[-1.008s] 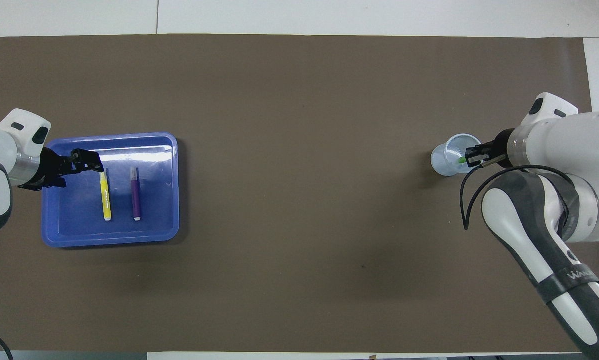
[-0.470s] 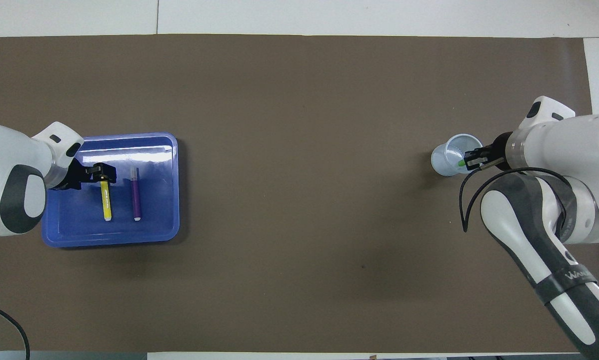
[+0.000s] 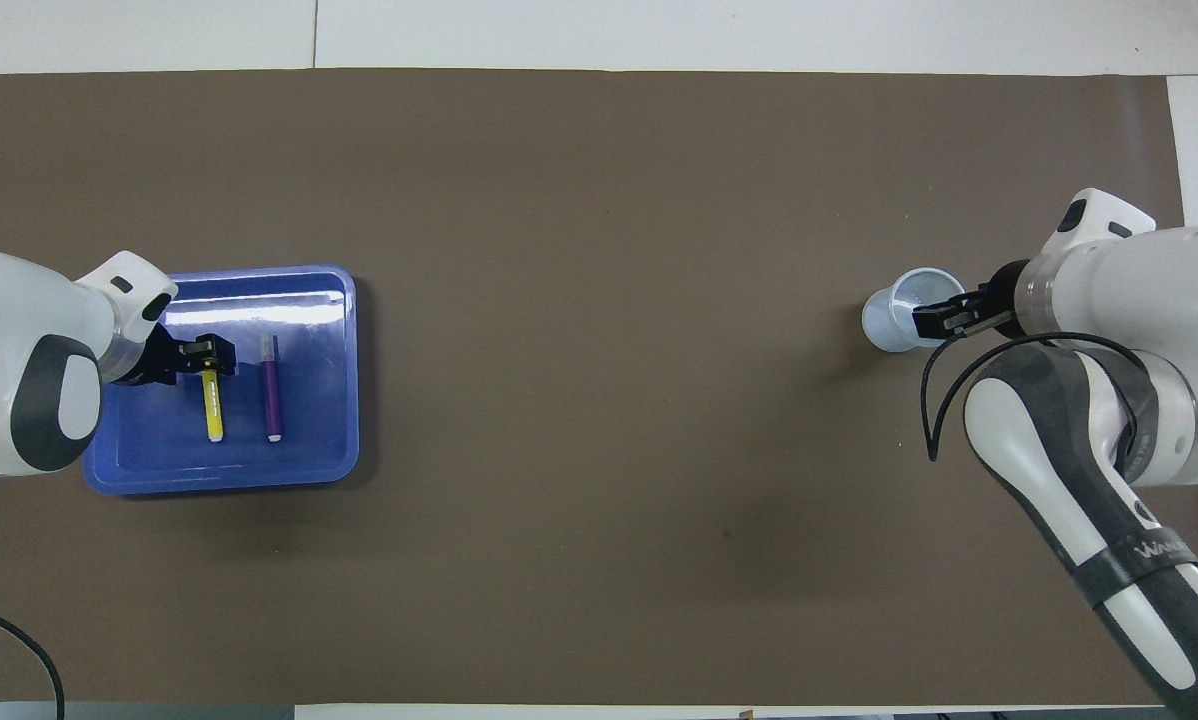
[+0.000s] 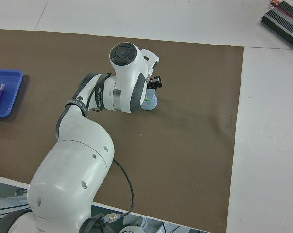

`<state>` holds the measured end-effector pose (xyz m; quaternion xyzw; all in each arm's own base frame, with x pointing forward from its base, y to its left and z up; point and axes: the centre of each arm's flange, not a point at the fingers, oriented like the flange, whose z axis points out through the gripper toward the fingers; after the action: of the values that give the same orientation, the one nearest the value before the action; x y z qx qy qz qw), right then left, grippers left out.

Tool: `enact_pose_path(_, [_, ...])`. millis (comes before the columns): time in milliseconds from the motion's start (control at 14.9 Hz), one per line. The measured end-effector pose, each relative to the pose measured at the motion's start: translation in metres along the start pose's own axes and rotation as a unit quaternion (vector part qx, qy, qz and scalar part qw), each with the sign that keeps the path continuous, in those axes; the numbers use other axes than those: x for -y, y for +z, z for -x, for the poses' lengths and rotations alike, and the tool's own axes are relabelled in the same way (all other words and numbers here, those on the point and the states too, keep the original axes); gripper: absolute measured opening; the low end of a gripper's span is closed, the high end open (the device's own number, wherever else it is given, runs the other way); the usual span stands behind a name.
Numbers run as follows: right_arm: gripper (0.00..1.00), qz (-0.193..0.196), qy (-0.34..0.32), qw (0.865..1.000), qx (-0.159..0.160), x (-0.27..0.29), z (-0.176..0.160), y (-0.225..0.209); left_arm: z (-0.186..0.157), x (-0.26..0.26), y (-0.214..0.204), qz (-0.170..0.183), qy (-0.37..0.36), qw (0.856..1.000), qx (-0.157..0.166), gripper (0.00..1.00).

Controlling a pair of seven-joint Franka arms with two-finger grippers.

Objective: Transfer and insert pens with both arms
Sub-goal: 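Carry the green pen to the cup with the right gripper and insert it, then grasp the yellow pen in the tray with the left gripper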

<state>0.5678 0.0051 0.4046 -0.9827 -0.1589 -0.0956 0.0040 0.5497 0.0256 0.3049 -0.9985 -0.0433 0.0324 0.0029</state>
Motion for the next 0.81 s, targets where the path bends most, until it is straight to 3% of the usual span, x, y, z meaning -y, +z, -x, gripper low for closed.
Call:
enact_pose_path(67, [0.99,0.002,0.002,1.000,-0.006,-0.002,-0.004,-0.005,0.001,0.000,0.001,-0.001,0.001,1.000,0.001,0.73])
enact_pose_path(134, [1.00,0.005,0.008,1.000,-0.014,-0.004,-0.008,-0.012,0.002,0.000,0.002,-0.001,0.002,1.000,0.003,0.72])
enact_pose_path(269, [1.00,0.009,0.026,0.999,-0.028,-0.008,-0.018,-0.027,0.003,0.000,0.004,-0.002,0.003,1.000,0.004,0.54])
enact_pose_path(336, [1.00,0.009,0.037,0.999,-0.030,-0.009,-0.023,-0.035,0.003,-0.001,0.004,-0.002,0.004,1.000,0.005,0.54])
enact_pose_path(403, [1.00,0.007,0.050,0.998,-0.028,-0.010,-0.027,-0.045,0.003,-0.001,0.004,-0.002,0.004,1.000,0.005,0.47])
enact_pose_path(537, [1.00,0.003,0.082,0.996,-0.019,-0.014,-0.036,-0.069,0.003,-0.002,0.003,-0.002,0.005,1.000,0.004,0.20])
enact_pose_path(806, [1.00,-0.004,0.122,0.993,0.007,-0.021,-0.046,-0.123,0.003,-0.001,0.003,-0.002,0.004,1.000,0.003,0.17])
